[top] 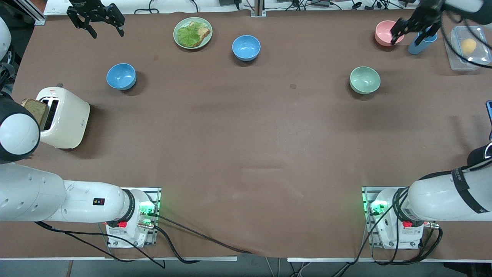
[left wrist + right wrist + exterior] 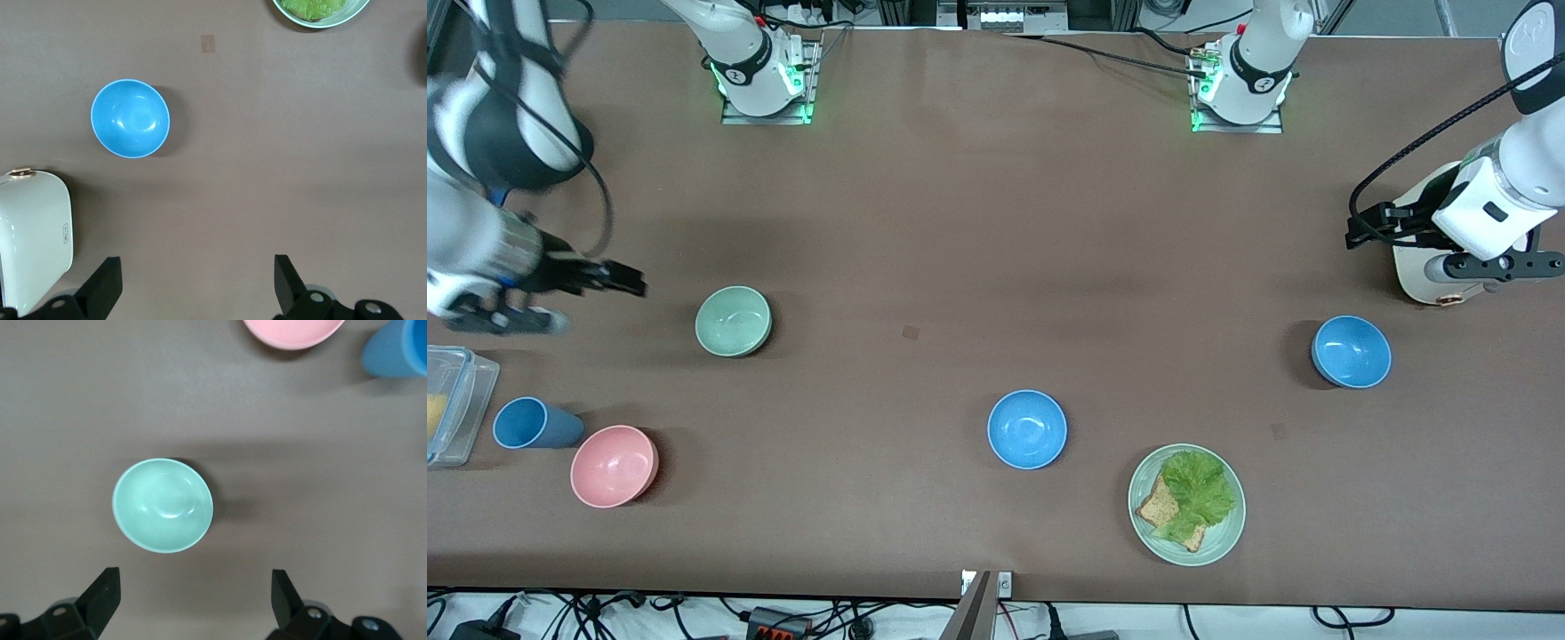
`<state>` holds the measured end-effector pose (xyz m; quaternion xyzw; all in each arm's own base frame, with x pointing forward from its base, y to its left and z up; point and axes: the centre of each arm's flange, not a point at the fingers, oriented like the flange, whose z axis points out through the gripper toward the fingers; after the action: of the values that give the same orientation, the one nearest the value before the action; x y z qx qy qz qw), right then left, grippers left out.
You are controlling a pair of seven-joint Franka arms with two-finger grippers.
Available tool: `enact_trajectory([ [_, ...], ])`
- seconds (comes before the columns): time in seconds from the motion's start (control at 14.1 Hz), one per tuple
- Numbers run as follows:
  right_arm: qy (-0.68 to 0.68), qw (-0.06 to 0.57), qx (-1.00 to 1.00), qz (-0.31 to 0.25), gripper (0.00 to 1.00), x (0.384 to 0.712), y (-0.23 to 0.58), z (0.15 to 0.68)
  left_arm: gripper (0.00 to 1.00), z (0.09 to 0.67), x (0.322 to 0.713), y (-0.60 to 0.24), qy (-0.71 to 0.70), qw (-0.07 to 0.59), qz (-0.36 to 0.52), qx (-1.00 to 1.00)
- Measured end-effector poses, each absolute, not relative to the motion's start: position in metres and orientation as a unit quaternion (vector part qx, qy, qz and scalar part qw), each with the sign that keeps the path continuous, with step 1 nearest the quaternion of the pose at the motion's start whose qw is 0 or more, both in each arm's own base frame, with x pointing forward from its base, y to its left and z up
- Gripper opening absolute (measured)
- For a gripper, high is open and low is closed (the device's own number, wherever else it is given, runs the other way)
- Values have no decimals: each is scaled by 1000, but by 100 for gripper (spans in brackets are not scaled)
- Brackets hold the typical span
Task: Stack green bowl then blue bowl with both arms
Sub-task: 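Grasp the pale green bowl rim with the right gripper and lift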
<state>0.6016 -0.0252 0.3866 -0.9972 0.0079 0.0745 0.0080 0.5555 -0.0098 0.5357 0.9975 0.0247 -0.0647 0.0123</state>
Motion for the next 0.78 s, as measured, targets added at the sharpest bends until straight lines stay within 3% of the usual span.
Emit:
enact_trajectory([
  [0.35,9,8,-989,149,100,601,-25,271,100,536,556,-10,25,12,-65,998],
  [0.78,6,8,-988,157,96,604,-23,216,100,536,556,-10,25,12,-65,998],
])
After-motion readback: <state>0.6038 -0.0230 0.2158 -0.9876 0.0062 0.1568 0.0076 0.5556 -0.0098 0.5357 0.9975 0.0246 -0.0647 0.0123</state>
